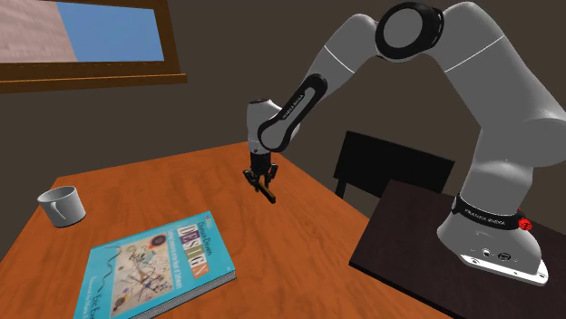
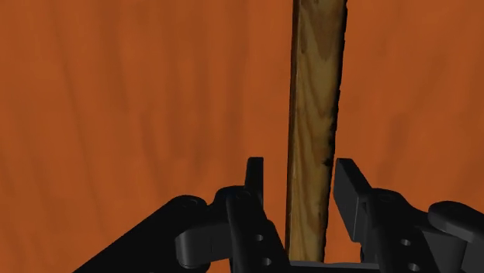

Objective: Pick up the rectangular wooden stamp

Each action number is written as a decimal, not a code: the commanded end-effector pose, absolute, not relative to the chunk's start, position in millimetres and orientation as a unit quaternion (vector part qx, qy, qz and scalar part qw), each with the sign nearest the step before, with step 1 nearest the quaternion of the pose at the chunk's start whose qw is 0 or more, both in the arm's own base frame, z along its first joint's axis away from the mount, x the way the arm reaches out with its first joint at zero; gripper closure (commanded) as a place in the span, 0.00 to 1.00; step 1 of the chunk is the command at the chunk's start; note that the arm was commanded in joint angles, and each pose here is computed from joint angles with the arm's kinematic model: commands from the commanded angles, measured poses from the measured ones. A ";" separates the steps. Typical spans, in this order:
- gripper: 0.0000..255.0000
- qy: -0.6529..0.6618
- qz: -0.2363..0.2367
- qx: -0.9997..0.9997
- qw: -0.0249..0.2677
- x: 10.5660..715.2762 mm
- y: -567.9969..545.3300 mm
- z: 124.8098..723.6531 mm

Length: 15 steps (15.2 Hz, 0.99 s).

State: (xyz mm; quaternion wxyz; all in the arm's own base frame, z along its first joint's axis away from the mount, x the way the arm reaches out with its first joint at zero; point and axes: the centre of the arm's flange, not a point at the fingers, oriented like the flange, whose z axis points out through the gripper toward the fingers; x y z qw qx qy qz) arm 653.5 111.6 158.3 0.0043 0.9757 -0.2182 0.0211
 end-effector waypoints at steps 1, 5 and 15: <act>1.00 -0.217 0.021 0.976 0.002 653.1 114.0 154.7; 1.00 -0.217 0.021 0.976 0.002 653.2 112.4 155.7; 1.00 -0.217 0.022 0.976 0.002 652.3 114.1 201.6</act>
